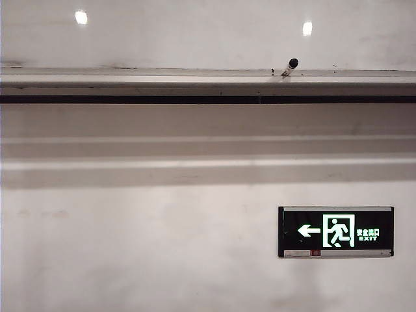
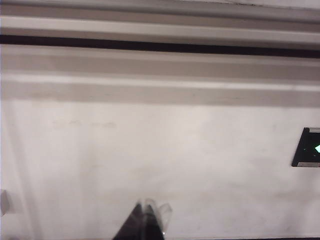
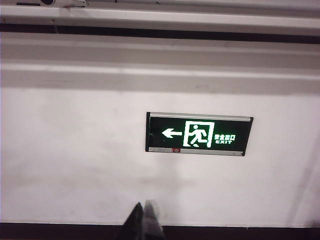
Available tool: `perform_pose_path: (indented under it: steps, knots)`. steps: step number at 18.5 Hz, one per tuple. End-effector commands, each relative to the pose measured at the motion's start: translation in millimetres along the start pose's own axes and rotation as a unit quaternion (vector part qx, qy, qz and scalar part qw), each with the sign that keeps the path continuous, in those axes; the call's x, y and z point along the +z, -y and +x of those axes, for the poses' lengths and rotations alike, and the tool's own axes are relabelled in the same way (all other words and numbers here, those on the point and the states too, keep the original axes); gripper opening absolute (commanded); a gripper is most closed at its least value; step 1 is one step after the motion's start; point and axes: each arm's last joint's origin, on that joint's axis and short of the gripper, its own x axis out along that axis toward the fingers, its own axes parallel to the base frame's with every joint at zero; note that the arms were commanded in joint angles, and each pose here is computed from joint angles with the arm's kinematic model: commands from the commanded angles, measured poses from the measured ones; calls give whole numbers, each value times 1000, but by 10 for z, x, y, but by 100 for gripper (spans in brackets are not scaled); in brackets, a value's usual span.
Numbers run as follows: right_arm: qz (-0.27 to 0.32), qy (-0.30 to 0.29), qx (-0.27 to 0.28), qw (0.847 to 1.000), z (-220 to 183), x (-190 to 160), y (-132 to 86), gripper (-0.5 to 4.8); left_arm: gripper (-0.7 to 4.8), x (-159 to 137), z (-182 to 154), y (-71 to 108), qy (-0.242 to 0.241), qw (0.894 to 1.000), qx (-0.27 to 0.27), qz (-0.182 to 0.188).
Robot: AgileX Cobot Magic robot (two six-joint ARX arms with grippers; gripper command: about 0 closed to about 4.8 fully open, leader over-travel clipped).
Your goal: Wipe the whiteboard clean using the black magnetic whiteboard eraser attached to the whiteboard.
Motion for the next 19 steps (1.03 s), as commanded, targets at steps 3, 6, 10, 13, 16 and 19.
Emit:
perform_pose_path:
  steps: [3,6,10,13,16,19]
  knots:
    - [-1,13,0,1000,-5,42,-1,-5,-5,20,-2,2,8,1000,-2,0]
    - [3,23,1,1000,-17,113,-2,-5,-5,50,-3,0,20,1000,0,-17]
    - [29,71,3,997,-152,639,-10,-5,-5,529,-110,-15,71,993,-4,-93]
    - [31,113,-4,993,-219,1192,-13,-5,-5,1079,-214,-32,86,992,-5,-94]
    - [31,135,-3,990,-117,1804,-25,-5,-5,1720,-115,-36,93,991,-24,-92]
    - [31,145,4,989,126,2377,-43,-5,-5,2234,158,-10,82,990,-78,-87]
